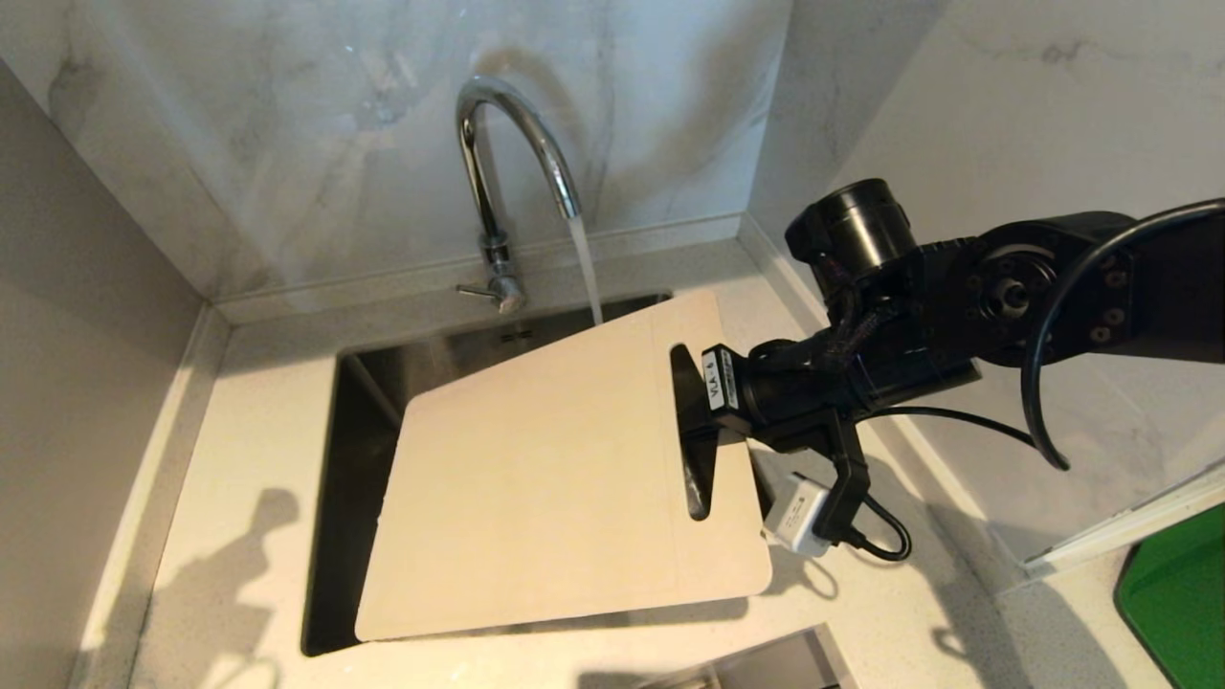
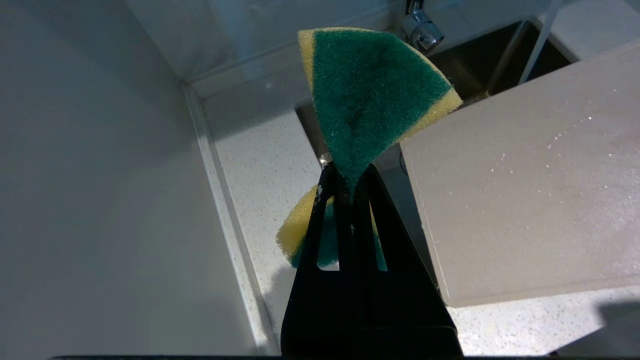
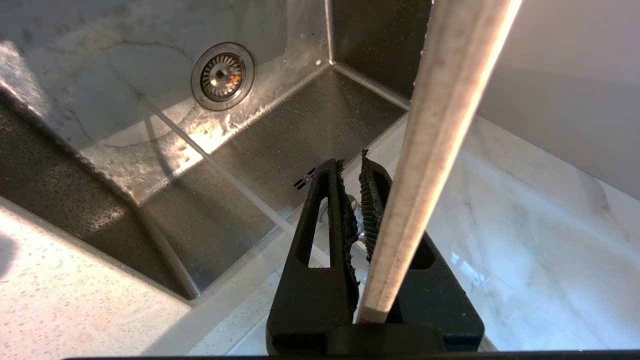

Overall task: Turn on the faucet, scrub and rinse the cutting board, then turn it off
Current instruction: Scrub the cutting board underwater

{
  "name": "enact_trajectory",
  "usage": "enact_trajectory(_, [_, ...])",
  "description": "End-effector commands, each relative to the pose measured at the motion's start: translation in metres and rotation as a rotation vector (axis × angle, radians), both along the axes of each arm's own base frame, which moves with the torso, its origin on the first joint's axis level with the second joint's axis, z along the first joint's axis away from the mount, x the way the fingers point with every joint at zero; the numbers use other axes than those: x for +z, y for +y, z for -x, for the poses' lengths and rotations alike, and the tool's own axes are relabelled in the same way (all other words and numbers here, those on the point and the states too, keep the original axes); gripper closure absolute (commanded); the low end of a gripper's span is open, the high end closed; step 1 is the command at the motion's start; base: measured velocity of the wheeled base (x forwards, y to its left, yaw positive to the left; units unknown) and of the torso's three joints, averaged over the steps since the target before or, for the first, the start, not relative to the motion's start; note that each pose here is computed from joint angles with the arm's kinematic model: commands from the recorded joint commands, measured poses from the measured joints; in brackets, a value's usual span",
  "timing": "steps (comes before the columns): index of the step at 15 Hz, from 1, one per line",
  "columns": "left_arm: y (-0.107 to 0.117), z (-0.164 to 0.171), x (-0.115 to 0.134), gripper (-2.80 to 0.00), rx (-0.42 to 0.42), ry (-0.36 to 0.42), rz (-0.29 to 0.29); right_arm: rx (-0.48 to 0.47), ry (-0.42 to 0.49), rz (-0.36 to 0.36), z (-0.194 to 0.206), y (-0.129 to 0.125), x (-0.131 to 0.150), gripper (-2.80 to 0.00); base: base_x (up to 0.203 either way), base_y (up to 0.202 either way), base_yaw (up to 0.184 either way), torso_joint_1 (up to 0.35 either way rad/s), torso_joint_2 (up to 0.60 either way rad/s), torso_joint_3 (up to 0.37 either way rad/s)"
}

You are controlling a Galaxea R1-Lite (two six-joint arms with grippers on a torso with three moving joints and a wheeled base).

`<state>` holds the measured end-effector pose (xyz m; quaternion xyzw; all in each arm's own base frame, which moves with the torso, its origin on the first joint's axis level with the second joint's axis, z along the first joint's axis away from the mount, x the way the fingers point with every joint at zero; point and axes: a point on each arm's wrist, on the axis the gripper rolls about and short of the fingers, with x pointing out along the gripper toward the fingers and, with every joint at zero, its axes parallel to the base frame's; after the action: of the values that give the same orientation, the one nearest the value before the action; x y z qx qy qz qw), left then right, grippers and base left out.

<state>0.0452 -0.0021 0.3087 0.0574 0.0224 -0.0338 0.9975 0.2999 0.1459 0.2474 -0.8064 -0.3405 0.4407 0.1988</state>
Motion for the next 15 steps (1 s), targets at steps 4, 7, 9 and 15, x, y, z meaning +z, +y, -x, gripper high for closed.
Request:
enact_trajectory(4, [-0.014, -0.066, 0.019, 0.0, -0.017, 0.104, -0.033, 0.012, -0.011, 0.001, 0.001, 0.0, 0.002, 0.0, 0.0, 0.0, 0.0, 0.0, 0.0, 0.0])
enact_trajectory(7, [-0.034, -0.082, 0.025, 0.0, 0.006, 0.112, -0.065, 0.012, -0.011, 0.001, 0.001, 0.0, 0.001, 0.0, 0.0, 0.0, 0.0, 0.0, 0.0, 0.0])
enact_trajectory(9, [-0.039, -0.091, 0.031, 0.0, 0.021, 0.108, -0.07, 0.012, -0.01, 0.002, 0.0, 0.0, 0.001, 0.0, 0.0, 0.0, 0.0, 0.0, 0.0, 0.0])
enact_trajectory(15, [-0.039, -0.091, 0.035, 0.0, 0.029, 0.097, -0.068, 0.009, -0.015, -0.004, -0.004, 0.002, -0.002, 0.0, 0.0, 0.0, 0.0, 0.0, 0.0, 0.0])
